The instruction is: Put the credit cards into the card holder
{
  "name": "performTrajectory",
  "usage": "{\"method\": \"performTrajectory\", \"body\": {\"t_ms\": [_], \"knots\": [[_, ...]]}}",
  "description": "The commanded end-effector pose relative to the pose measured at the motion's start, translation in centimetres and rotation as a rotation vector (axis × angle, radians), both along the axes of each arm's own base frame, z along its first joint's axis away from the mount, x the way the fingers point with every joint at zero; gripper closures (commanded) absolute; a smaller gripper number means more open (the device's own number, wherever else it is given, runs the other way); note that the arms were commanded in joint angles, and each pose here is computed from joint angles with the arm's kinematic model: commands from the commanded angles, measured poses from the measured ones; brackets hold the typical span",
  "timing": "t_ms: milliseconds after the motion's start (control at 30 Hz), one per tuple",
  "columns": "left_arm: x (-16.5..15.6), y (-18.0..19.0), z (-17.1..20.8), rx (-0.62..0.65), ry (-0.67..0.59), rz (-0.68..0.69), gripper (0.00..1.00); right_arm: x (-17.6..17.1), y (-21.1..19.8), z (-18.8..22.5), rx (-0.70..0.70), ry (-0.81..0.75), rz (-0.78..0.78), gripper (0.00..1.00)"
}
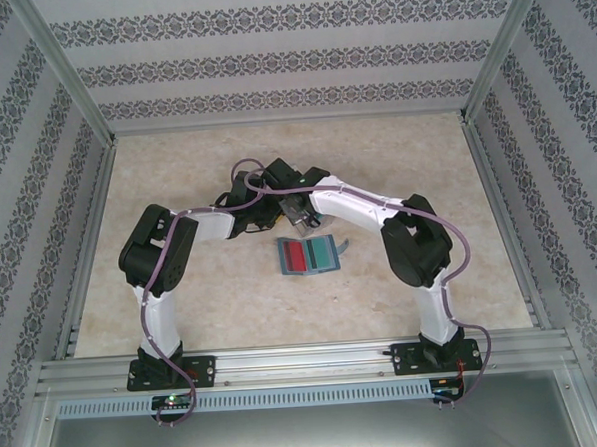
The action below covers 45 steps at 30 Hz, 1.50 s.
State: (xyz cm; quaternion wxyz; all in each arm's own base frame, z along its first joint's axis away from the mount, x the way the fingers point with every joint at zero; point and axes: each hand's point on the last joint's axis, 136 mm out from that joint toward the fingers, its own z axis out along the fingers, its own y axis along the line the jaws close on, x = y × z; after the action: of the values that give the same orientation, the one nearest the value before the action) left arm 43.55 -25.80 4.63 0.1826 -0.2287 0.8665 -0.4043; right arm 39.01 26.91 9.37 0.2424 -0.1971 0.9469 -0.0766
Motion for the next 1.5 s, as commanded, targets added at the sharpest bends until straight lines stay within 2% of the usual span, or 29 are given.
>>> {"method": "performTrajectory", "body": {"t_ms": [0,167,300,467,567,733,833,967,1067,1233,1367,1467], "knots": [[-1.4,0.9,-1.1,0.048,0.046,-0.011,0.52,-0.7,-0.7,2.2,0.057,-0.009,-0.018,1.0],[-0.6,0.2,2.1,0.014,-0.034,-0.037,0.45,-1.9,-1.2,3.3,0.219,0.032,-0.078,1.0],[-0.1,0.0,5.3,0.004,-0.099,-0.043,0.36,-3.0,-1.5,4.6,0.425,0.047,-0.141,1.0],[-0.3,-0.4,7.9,-0.03,-0.149,-0.06,0.34,-3.3,-2.2,6.0,0.655,0.062,-0.212,1.0],[-1.0,-0.7,9.5,-0.054,-0.181,-0.073,0.33,-3.5,-3.7,7.2,0.761,0.056,-0.311,1.0],[-2.3,-2.2,12.1,-0.115,-0.221,-0.114,0.32,-4.2,-6.8,8.1,0.999,0.079,-0.589,1.0],[-3.1,-3.6,12.9,-0.158,-0.226,-0.149,0.32,-4.3,-7.6,8.4,1.1,0.086,-0.678,1.0],[-3.5,-4.3,13.2,-0.193,-0.222,-0.152,0.32,-3.7,-7.0,8.9,1.156,0.109,-0.655,1.0],[-3.4,-4.4,13.2,-0.234,-0.216,-0.14,0.32,-3.3,-5.0,10.1,1.219,0.135,-0.531,1.0],[-3.3,-5.1,15.1,-0.318,-0.234,-0.144,0.25,-3.8,-4.0,11.4,1.264,0.123,-0.409,1.0],[-3.1,-5.3,17.7,-0.378,-0.295,-0.155,0.25,-4.2,-4.2,11.9,1.271,0.106,-0.367,1.0],[-3.2,-6.0,18.9,-0.388,-0.332,-0.211,0.26,-4.0,-4.2,12.2,1.321,0.123,-0.339,1.0]]}}
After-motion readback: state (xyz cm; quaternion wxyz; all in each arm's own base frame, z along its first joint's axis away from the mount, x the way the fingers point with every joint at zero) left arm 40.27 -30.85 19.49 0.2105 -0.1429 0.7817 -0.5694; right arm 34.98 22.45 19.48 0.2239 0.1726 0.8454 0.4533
